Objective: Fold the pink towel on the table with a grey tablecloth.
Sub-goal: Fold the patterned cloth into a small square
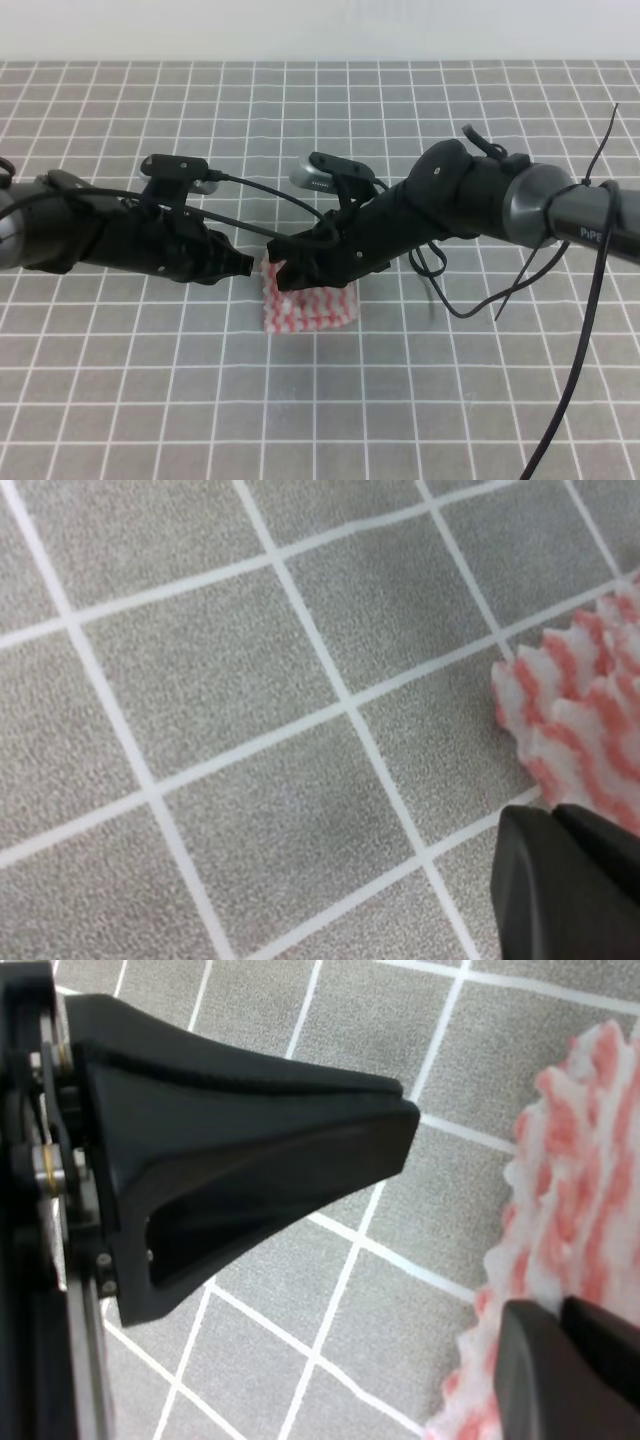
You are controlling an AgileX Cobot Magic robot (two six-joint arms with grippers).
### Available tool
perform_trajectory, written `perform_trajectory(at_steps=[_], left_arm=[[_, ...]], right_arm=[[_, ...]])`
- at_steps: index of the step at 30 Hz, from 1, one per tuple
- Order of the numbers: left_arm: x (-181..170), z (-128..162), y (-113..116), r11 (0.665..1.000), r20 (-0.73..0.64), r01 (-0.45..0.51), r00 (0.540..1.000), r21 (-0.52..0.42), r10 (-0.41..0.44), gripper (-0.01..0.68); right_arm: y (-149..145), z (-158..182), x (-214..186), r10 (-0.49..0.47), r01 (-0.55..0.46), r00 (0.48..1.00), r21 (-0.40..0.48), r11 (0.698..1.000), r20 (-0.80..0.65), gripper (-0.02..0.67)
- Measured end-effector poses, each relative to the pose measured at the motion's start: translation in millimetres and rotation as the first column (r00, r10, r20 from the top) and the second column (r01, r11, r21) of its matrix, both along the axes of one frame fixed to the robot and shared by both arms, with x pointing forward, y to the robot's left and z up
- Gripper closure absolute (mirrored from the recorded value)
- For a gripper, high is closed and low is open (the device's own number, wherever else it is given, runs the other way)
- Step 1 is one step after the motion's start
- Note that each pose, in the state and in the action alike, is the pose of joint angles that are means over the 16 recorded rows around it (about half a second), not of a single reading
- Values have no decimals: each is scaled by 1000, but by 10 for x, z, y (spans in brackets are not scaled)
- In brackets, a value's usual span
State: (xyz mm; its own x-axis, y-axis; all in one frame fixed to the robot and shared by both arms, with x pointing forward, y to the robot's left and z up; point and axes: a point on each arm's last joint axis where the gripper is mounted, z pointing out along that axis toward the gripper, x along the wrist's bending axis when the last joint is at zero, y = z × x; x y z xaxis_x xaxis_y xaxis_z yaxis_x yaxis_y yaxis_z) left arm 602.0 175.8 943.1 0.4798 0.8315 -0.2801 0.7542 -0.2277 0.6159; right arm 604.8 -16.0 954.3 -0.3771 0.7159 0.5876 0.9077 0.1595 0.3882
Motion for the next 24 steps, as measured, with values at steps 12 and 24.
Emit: perform_trajectory(at_steps=[12,24], left_arm=[[-2,2,-1,1000,-1,1,1000,-1,-1,677],[-45,9,-63,999,-35,32,999,-44,-34,676]], right_arm=[[13,17,0,-14,14,1000,23,1000,-12,571],[-76,83,71,-8,9,1000,30,1000,-15,498]])
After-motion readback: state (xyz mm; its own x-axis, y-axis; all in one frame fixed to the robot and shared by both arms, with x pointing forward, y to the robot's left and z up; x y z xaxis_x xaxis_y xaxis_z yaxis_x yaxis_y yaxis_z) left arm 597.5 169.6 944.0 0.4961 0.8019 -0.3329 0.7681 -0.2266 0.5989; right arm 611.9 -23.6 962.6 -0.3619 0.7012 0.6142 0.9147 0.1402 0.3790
